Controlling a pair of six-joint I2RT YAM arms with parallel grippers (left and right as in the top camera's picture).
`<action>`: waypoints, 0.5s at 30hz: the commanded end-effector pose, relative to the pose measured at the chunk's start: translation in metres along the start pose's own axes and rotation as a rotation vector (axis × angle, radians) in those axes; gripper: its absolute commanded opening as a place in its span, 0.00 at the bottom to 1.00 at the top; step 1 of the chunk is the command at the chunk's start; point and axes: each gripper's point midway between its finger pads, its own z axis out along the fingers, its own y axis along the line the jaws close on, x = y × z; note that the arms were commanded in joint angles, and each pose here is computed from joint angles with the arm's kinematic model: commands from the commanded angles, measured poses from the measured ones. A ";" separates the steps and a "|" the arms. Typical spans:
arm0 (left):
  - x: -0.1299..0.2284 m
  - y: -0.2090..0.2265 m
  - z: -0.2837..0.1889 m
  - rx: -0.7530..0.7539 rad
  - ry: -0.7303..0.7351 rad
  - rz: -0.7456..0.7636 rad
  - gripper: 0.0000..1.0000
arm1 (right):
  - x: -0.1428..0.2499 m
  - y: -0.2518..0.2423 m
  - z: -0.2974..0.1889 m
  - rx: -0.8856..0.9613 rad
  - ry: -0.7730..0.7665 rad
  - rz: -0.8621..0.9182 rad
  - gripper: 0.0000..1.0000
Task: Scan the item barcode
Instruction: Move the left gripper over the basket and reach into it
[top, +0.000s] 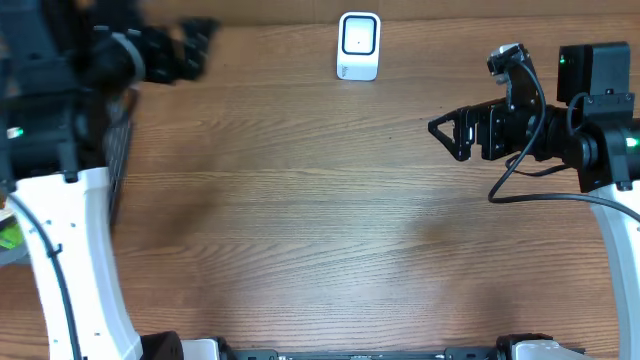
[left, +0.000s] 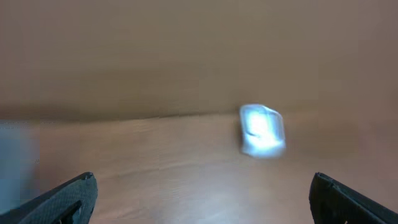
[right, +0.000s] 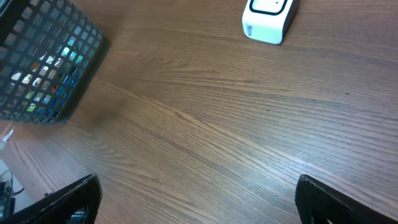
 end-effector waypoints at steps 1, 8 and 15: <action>-0.012 0.112 -0.043 -0.466 -0.117 -0.322 1.00 | -0.008 0.009 -0.008 -0.020 -0.027 -0.016 1.00; 0.023 0.238 -0.097 -0.802 -0.195 -0.669 1.00 | -0.001 0.009 -0.008 -0.020 0.001 0.002 1.00; 0.093 0.306 -0.056 -0.880 0.022 -0.754 0.99 | 0.006 0.009 -0.007 -0.022 0.027 0.019 1.00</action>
